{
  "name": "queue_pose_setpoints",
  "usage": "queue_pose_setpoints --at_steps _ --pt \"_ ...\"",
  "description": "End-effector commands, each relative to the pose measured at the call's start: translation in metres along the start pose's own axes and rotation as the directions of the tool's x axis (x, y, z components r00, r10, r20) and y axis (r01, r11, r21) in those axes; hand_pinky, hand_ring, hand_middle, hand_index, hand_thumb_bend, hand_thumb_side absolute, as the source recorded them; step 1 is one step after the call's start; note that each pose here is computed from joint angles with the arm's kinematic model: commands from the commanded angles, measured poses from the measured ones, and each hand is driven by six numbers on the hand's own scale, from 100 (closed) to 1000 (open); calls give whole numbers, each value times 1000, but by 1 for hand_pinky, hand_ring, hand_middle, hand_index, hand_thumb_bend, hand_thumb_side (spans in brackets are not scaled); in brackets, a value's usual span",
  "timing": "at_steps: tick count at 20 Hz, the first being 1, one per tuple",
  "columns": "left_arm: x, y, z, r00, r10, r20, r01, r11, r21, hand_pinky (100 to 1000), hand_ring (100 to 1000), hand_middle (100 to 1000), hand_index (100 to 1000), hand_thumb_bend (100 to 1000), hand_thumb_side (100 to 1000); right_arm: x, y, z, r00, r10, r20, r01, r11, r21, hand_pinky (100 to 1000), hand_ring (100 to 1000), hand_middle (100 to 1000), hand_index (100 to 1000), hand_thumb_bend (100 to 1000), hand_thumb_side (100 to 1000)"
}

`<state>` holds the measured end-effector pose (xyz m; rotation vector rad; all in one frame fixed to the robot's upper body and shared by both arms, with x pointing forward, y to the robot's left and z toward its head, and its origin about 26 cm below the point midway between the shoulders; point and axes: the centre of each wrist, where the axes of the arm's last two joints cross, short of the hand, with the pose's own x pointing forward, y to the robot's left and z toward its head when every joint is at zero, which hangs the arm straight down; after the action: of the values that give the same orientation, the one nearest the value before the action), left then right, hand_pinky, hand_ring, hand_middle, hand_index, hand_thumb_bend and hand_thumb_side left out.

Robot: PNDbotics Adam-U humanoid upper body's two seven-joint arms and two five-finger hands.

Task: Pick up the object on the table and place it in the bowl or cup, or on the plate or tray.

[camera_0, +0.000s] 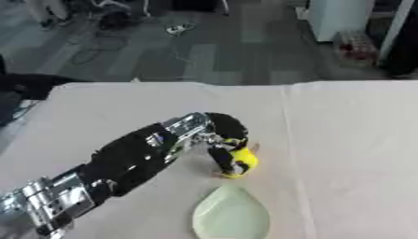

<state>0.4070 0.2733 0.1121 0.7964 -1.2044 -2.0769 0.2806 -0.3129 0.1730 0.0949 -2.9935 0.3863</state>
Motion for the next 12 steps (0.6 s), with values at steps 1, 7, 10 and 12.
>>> queue_pose_setpoints --at_steps 1,7,10,12 --pt "-5 14 9 1000 4 -9 -4 999 42 100 100 100 383 100 776 3 -5 -6 1000 17 15 -17 1000 24 195 383 419 322 100 853" --pt "-2 21 13 1000 26 2 -26 996 80 100 100 100 382 100 762 3 -3 -3 1000 24 8 -24 999 26 194 383 419 320 100 856" --pt "-1 29 17 1000 29 4 -29 994 110 100 100 100 379 100 757 3 -3 -2 1000 27 5 -27 999 27 194 383 419 321 100 856" --pt "0 34 21 1000 25 2 -25 992 122 100 100 100 379 100 757 4 -3 -2 1000 30 3 -30 999 27 194 383 419 321 100 856"
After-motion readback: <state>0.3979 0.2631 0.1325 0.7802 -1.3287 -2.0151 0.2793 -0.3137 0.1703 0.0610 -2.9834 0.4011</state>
